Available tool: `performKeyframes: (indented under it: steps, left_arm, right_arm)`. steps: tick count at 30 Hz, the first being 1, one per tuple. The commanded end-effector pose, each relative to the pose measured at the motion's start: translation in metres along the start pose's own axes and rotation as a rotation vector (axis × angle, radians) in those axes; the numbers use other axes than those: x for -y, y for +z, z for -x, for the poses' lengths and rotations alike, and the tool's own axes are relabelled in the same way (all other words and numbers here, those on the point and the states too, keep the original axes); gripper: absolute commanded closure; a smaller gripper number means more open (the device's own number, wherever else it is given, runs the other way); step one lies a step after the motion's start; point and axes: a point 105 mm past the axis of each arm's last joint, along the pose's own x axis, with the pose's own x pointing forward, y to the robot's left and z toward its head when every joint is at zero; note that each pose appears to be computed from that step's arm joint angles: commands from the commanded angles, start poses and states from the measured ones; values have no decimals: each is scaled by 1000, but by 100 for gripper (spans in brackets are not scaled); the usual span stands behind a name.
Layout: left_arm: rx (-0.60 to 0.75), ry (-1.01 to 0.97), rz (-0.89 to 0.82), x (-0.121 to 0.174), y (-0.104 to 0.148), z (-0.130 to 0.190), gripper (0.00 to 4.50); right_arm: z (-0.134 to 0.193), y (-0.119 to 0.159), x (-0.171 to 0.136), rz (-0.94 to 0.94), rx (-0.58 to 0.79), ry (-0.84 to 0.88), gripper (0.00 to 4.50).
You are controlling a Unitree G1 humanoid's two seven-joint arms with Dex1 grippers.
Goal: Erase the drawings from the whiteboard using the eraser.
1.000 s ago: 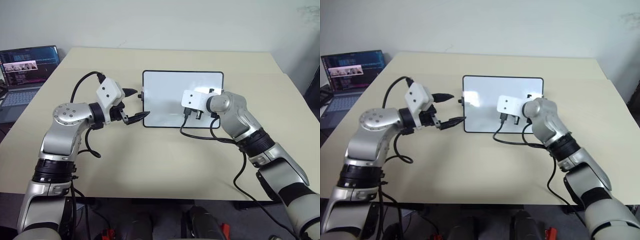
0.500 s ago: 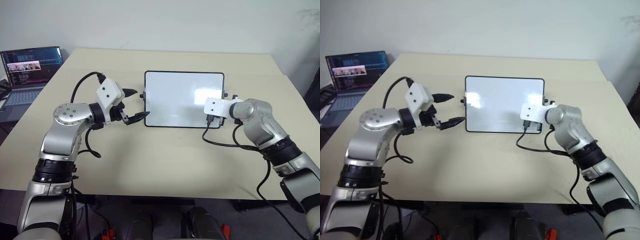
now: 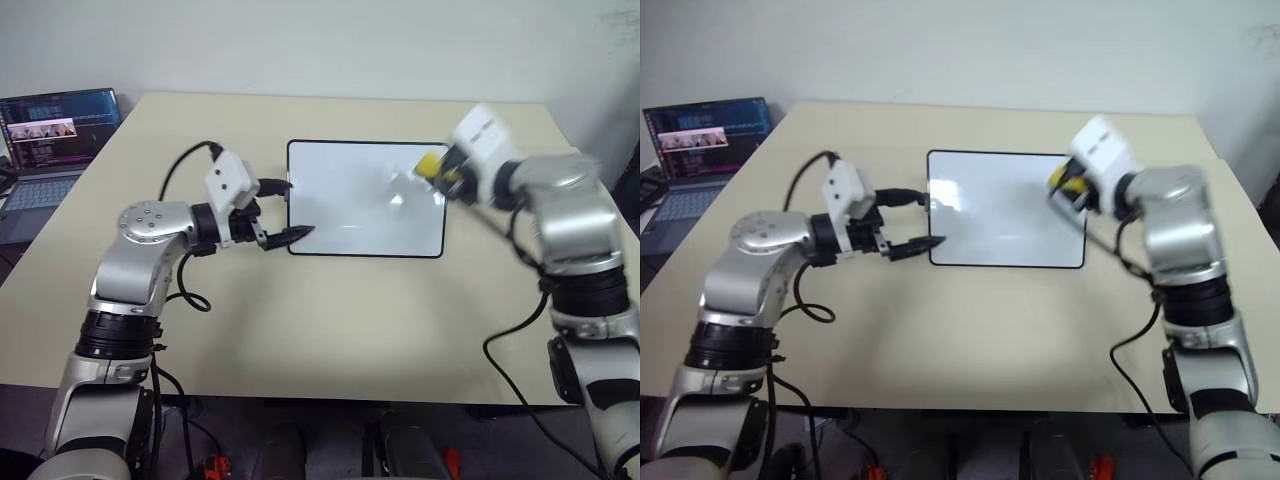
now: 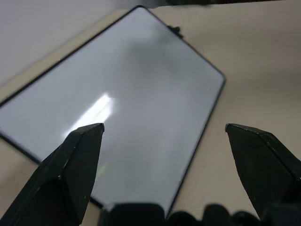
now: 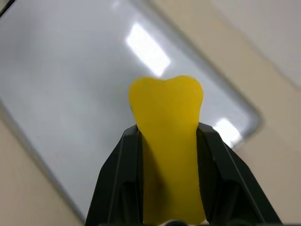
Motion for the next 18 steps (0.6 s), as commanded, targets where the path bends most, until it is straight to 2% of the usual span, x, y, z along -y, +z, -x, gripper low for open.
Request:
performKeyframes:
  steps: [1, 3, 6, 10, 18]
  left_arm:
    - [105, -80, -25, 12, 26, -27, 0]
    - [102, -145, -18, 24, 20, -48, 0]
    - [140, -212, 2, 39, 20, -71, 0]
    - [175, -224, 16, 48, 21, -97, 0]
    - [214, -231, 53, 71, 15, -118, 0]
  right_arm:
    - [16, -25, 42, -95, -77, -188, 339]
    - [27, -50, 61, -146, -158, -276, 339]
    - [36, -83, 75, -234, -244, -338, 339]
    - [39, -131, 67, -283, -376, -326, 339]
    - [37, -182, 53, -348, -479, -274, 339]
